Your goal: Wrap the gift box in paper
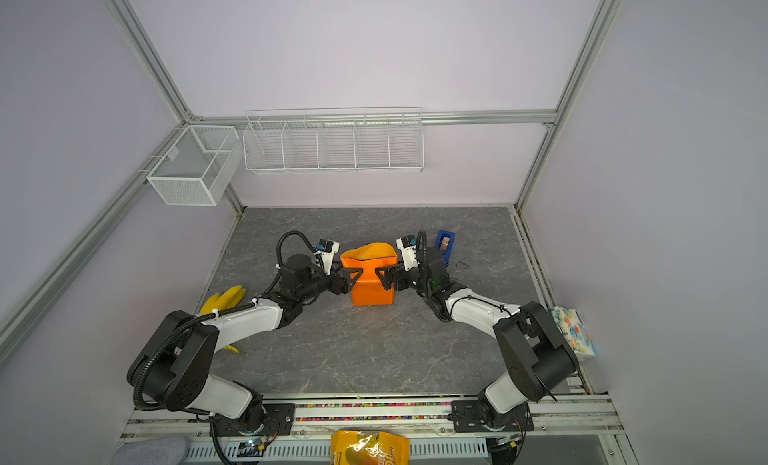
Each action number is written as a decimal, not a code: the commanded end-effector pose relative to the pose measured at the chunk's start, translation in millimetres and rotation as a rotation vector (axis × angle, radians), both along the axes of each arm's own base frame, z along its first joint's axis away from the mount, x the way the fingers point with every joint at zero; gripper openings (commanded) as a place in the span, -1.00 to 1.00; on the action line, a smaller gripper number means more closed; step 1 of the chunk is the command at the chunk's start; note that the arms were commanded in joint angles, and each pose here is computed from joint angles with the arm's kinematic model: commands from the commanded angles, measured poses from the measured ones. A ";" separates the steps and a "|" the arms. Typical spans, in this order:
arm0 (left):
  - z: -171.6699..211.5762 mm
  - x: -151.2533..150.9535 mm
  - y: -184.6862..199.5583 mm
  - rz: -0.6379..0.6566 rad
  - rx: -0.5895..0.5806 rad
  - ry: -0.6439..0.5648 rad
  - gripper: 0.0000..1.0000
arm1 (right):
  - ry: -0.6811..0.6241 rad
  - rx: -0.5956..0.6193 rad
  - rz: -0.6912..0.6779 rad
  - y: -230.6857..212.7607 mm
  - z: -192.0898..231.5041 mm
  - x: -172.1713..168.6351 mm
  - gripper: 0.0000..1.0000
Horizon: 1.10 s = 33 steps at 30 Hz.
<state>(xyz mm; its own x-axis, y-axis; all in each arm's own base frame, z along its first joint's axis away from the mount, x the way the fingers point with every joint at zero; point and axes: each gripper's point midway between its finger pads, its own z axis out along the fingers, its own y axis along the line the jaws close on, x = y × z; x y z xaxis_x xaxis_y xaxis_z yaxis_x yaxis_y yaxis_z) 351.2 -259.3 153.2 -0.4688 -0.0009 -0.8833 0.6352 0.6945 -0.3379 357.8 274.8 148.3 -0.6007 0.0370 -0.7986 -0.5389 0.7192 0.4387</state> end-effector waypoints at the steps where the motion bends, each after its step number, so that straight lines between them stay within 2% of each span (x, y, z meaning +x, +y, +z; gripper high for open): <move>1: 22.7 5.6 -3.2 0.008 -0.040 -0.036 0.64 | 0.013 -0.046 -0.032 -2.7 -7.5 5.1 0.84; 6: 33.6 -4.2 0.7 -0.003 -0.037 -0.064 0.70 | 0.058 -0.078 -0.051 -6.4 -20.4 4.5 0.69; 13: 21.6 -16.2 2.2 -0.042 0.020 -0.042 0.73 | 0.098 -0.104 -0.103 -14.1 -26.5 6.9 0.56; 23: 0.0 -2.4 -1.2 -0.009 0.081 -0.012 0.71 | 0.119 -0.103 -0.102 -14.4 -25.0 5.0 0.52; 28: -8.8 11.9 4.7 0.060 0.114 0.000 0.58 | 0.124 -0.110 -0.100 -15.2 -24.1 3.1 0.53; 33: -16.6 19.0 5.4 0.090 0.132 0.031 0.33 | 0.127 -0.113 -0.117 -18.8 -20.9 2.6 0.54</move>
<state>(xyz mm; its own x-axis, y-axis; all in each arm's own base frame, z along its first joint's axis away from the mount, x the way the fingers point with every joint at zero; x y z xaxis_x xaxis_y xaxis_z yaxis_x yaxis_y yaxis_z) 361.0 -259.7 148.0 -0.4709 0.0605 -0.8801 0.6074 0.7458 -0.2737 365.3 265.2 135.5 -0.6630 0.0383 -0.7477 -0.4362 0.7919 0.4273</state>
